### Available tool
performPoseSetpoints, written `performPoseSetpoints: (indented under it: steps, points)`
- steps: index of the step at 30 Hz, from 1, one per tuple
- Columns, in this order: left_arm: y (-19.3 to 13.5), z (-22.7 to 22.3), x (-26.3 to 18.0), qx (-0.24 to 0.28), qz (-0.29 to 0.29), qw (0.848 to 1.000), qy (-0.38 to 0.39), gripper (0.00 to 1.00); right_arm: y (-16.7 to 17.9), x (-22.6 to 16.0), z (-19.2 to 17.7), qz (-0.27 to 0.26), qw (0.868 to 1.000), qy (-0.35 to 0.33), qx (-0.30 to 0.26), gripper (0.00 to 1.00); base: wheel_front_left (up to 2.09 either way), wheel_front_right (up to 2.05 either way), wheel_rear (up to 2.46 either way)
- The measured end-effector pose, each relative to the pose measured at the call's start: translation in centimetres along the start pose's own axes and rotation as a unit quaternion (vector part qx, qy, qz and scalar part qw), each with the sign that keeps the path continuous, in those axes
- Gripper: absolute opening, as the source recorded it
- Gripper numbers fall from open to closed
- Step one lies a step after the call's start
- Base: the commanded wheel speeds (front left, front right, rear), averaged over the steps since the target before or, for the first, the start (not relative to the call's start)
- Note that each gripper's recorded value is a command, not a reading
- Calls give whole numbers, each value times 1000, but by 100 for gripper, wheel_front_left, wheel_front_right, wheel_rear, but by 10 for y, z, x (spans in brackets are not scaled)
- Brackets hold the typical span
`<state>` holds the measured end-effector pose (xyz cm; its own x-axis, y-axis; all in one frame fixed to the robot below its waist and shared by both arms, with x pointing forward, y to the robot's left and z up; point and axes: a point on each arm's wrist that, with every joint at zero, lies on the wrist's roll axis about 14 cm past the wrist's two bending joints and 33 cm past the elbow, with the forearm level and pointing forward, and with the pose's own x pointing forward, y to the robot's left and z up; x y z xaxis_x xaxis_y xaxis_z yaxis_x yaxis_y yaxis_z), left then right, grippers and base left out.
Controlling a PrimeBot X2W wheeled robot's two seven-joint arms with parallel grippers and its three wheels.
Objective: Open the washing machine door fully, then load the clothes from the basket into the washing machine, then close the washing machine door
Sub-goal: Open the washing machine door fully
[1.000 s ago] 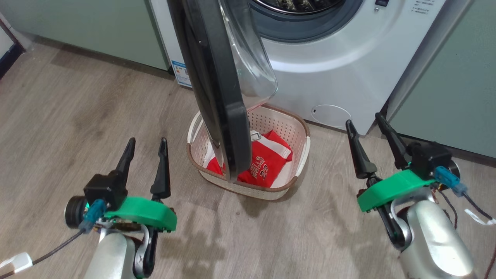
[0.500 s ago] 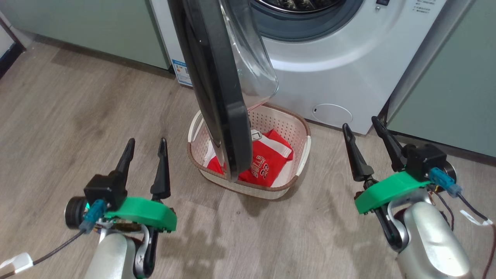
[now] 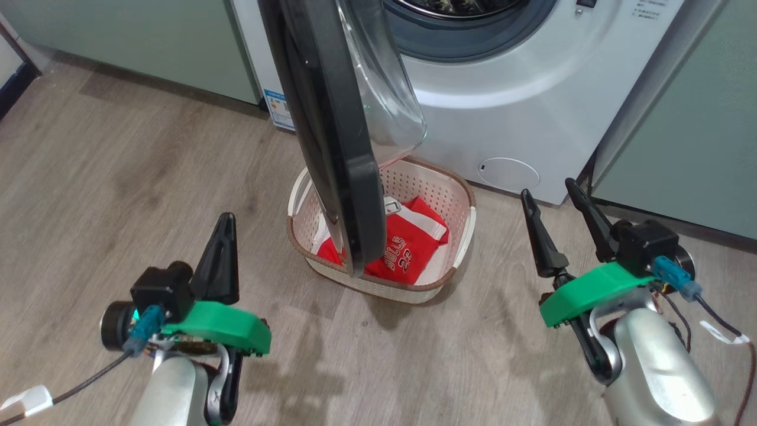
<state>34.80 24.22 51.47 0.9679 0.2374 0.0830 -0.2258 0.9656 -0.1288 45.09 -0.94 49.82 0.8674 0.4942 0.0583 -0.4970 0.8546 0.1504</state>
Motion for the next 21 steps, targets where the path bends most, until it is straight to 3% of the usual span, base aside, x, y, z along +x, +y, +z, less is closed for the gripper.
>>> performPoseSetpoints:
  steps: [11,17,20,21]
  points:
    - [8,18,3,6,16,999,-28,0,1,1,-1,2,1000,1,1,100,0,0,0]
    - [15,78,10,29,20,992,-118,0,3,2,3,4,1000,-3,-1,100,0,0,0]
    - [9,134,15,47,11,978,-203,0,4,1,5,5,1000,-6,-2,100,0,0,0]
    - [-1,173,15,54,-1,964,-262,0,5,1,6,5,1000,-7,-3,100,0,0,0]
